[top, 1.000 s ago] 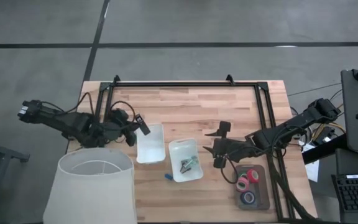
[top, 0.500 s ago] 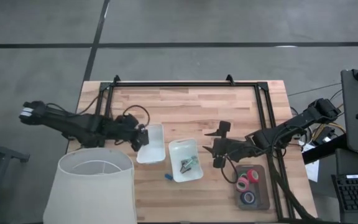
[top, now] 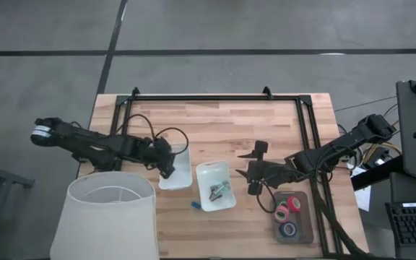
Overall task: Pick and place Stapler, Stapler remover, tape
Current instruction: Put the black stapler into the left white bin, then put the blue stapler into the left white bin
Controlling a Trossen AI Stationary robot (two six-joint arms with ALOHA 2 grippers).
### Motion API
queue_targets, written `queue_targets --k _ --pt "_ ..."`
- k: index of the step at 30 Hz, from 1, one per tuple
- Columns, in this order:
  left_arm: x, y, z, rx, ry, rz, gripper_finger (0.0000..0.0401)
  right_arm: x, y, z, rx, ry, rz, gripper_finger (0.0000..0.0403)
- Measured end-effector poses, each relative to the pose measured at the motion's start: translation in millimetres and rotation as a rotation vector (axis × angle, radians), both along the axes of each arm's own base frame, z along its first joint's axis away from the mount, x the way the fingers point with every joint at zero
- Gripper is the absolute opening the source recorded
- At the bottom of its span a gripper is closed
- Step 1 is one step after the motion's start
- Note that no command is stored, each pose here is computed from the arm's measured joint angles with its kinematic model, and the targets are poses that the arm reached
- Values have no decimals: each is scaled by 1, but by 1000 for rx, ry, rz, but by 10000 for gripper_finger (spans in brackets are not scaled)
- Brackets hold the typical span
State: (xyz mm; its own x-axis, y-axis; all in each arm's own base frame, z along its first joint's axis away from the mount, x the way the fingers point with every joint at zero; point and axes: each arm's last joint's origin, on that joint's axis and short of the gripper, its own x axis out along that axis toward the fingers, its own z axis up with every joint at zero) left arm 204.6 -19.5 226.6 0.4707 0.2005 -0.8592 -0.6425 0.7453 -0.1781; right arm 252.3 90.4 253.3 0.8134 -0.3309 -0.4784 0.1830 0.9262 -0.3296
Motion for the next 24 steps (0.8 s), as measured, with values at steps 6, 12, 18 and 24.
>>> queue_targets --k 6,12,18,24 --pt "5 2 1 31 -19 -57 134 -1 0 -2 -3 6 0 232" --pt "10 5 7 113 -80 -151 200 -1 -1 -3 16 1 -12 222" --pt "27 9 22 221 -267 -267 194 -6 -12 6 38 -27 -39 129" --pt "35 20 30 273 -365 -304 154 -23 -29 19 121 -59 6 17"
